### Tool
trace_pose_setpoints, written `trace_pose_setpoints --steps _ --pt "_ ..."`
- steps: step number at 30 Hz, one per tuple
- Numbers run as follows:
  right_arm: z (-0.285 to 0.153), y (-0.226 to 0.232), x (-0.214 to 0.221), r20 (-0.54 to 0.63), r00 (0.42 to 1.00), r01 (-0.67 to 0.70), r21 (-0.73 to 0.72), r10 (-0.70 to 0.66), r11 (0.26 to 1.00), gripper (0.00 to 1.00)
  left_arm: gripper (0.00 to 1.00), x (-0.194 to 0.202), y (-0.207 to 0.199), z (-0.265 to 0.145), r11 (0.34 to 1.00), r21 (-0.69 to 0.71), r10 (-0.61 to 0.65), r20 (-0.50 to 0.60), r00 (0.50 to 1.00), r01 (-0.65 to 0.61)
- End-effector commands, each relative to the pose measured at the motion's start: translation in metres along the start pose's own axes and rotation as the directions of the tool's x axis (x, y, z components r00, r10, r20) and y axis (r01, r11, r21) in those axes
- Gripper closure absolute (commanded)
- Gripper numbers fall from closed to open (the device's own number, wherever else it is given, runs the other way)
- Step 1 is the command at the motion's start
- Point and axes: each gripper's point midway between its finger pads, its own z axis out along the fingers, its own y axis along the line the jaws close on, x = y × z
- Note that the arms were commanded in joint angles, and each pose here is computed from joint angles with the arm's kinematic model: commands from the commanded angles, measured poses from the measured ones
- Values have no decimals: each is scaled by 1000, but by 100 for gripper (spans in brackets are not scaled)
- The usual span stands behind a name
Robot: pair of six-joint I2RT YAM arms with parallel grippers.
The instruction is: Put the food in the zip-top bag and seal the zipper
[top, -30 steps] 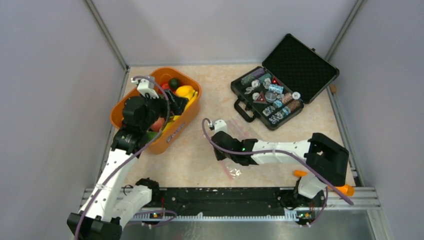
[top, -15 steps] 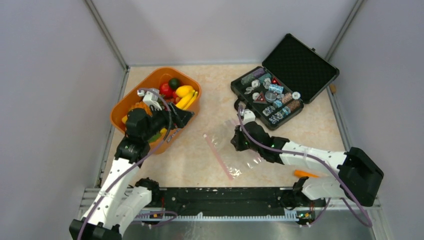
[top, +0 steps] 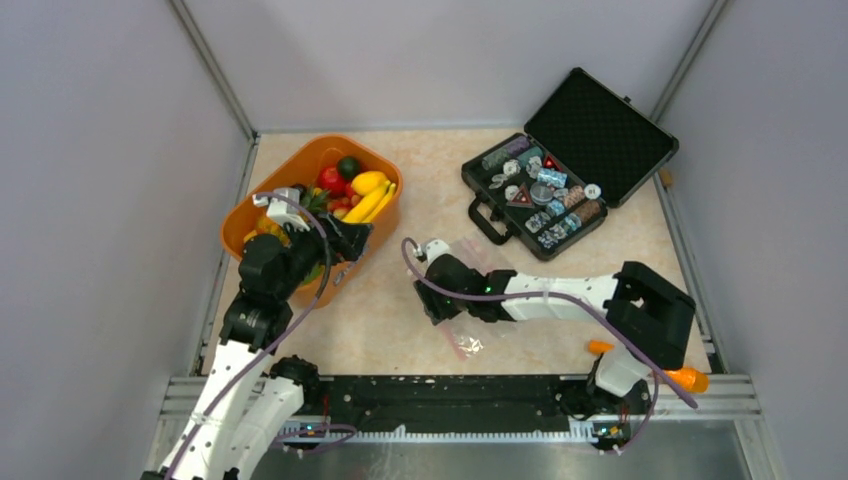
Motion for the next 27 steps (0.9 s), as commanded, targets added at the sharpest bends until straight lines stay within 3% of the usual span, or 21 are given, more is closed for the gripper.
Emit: trace_pose_setpoints --steps 1,5,10,19,26,27 --pt "4 -6 -1 -11 997 80 126 -79 989 45 1 -20 13 -8 995 -97 35 92 995 -26" --pt "13 -6 12 -75 991 118 134 -109 984 52 1 -22 18 -12 992 -125 43 113 993 -29" --pt "18 8 20 -103 986 138 87 -128 987 53 1 -21 23 -13 988 -152 53 111 992 -36" --pt "24 1 27 -129 985 133 157 -113 979 59 1 -22 24 -10 987 -154 58 97 994 -43" --pt "18 13 28 -63 997 58 71 -53 996 80 1 -18 23 -10 988 -151 53 80 995 -41" --pt "19 14 28 -64 997 53 67 -49 996 87 1 -18 23 -10 988 -149 53 77 996 -41"
